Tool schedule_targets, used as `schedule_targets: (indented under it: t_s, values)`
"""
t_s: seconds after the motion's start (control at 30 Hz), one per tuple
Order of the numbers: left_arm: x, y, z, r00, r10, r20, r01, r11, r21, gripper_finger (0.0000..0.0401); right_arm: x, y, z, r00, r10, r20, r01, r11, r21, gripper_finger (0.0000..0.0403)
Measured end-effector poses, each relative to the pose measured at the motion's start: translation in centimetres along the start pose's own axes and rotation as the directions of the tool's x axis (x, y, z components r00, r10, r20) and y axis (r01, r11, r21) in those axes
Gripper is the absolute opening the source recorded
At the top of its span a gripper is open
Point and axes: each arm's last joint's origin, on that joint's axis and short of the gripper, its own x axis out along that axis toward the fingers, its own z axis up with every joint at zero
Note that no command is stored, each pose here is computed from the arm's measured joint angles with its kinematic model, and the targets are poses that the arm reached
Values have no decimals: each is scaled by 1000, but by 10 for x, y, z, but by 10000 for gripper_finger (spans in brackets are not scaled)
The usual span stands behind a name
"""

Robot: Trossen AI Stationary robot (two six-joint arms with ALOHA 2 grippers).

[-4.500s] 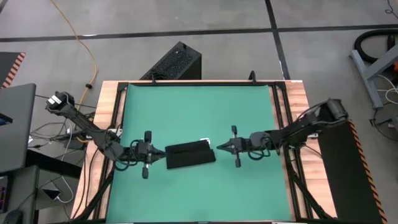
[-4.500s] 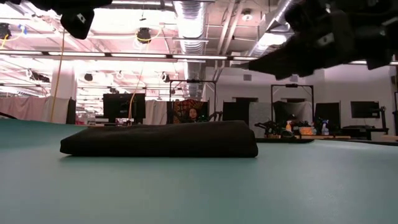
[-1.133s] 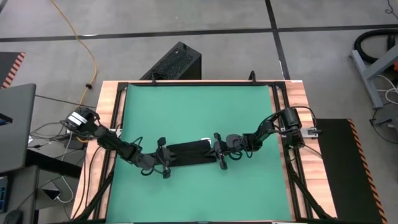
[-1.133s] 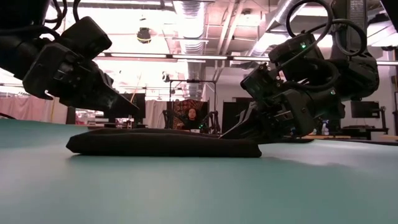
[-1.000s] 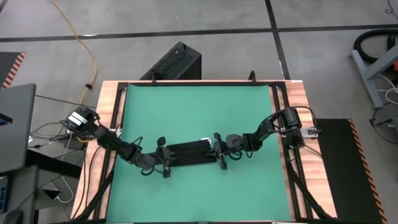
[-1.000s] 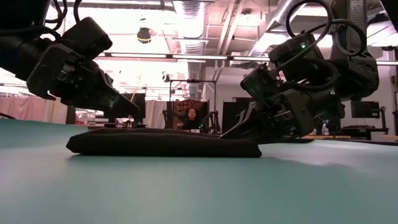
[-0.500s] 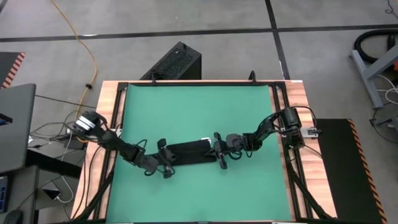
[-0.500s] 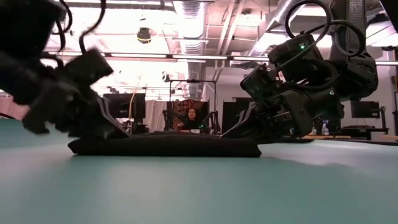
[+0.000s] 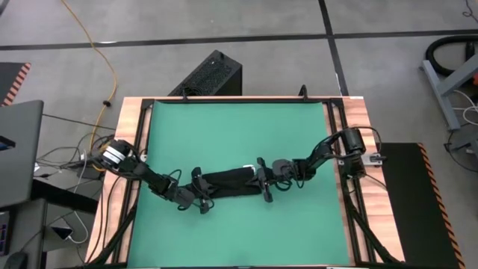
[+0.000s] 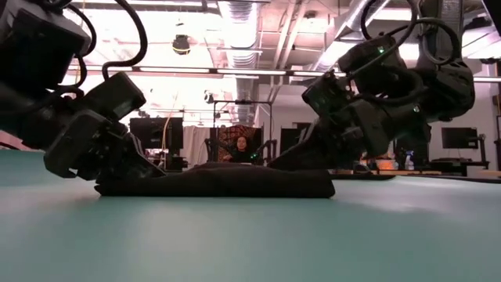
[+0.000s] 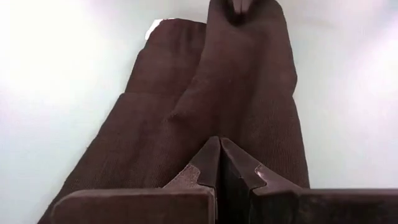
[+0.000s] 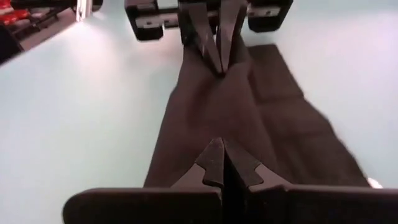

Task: Roll towel into tight, uniform cylinder
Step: Roll the black towel

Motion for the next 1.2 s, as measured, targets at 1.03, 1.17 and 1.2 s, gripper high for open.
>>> schedule_targets:
  t_s: [1.03, 1.17, 1.2]
  values:
    - [-3, -1, 2, 998, -58, -35, 59, 998, 1, 0, -41, 36, 61, 997, 71, -24, -75, 967, -244, 206]
    - [-3, -1, 2, 998, -59, -34, 59, 998, 1, 0, -38, 50, 52, 997, 54, -57, -69, 954, -291, 279]
    - [-3, -1, 2, 998, -59, -34, 59, 998, 1, 0, -36, 51, 48, 997, 37, -69, -57, 952, -301, 287]
